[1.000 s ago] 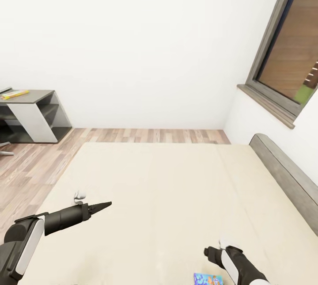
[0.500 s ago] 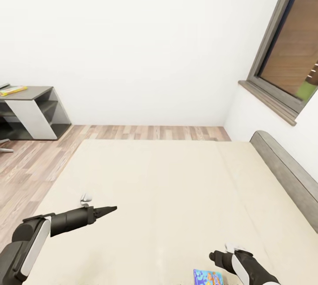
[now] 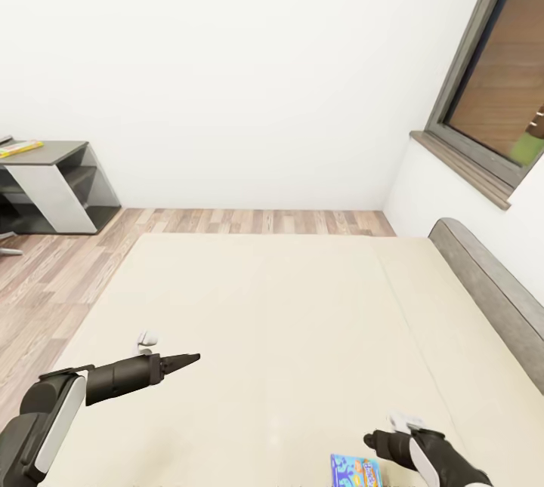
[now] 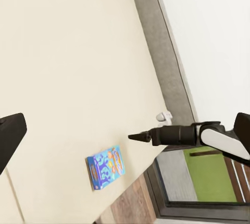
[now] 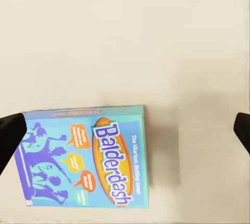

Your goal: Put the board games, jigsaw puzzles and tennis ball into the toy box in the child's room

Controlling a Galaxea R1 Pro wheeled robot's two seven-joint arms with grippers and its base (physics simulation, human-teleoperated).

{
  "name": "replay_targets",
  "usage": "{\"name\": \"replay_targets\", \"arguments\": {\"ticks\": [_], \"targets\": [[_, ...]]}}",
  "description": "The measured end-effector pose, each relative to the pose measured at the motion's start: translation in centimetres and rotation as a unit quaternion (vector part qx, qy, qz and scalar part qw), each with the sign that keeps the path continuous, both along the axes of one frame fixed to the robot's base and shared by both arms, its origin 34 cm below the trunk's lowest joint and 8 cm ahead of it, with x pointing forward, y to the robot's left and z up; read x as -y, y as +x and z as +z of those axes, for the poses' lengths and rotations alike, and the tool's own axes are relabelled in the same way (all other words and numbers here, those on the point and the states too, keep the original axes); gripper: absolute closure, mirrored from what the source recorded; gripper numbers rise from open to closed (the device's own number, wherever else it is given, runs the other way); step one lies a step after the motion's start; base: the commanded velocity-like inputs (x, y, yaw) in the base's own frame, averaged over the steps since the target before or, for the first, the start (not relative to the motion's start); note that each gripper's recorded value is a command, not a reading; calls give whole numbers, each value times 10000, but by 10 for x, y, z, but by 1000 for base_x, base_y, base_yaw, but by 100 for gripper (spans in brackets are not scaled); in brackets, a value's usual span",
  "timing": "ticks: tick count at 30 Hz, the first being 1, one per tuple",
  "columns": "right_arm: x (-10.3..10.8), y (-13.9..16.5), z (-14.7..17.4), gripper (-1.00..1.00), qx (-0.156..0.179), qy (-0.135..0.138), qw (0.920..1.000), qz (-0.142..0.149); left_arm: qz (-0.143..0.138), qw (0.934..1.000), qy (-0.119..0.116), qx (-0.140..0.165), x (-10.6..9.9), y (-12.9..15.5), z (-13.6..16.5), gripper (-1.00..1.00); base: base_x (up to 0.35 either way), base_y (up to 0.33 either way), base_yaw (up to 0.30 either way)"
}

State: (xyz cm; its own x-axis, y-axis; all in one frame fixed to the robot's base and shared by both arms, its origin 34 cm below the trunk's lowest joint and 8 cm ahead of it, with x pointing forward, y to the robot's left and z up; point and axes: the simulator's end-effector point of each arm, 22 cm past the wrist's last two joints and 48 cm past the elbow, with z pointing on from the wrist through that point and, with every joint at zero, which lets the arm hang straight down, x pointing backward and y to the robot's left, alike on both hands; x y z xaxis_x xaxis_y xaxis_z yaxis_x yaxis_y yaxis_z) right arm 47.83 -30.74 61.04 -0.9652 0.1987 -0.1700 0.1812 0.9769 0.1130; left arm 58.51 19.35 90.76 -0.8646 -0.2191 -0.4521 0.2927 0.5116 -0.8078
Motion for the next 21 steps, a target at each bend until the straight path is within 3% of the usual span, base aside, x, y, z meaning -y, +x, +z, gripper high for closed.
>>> {"name": "replay_targets", "arguments": {"ticks": [5,9,14,21], "targets": [[-2,-9,-3,-100,-81,117,9990,420,-13,10000,-46,-24,0,-1,-1,-100,0,0,0],[-2,-12,-5,-100,-120,142,9987,469,-41,9999,-133,-16,-1,-2,1,-100,0,0,0],[-4,-16,-8,-100,-168,164,9985,490,-310,9978,-576,72,6,-11,17,-100,0,0,0],[-11,-19,-10,-100,-183,339,9979,516,-403,9962,-763,72,9,-15,20,-100,0,0,0]]}}
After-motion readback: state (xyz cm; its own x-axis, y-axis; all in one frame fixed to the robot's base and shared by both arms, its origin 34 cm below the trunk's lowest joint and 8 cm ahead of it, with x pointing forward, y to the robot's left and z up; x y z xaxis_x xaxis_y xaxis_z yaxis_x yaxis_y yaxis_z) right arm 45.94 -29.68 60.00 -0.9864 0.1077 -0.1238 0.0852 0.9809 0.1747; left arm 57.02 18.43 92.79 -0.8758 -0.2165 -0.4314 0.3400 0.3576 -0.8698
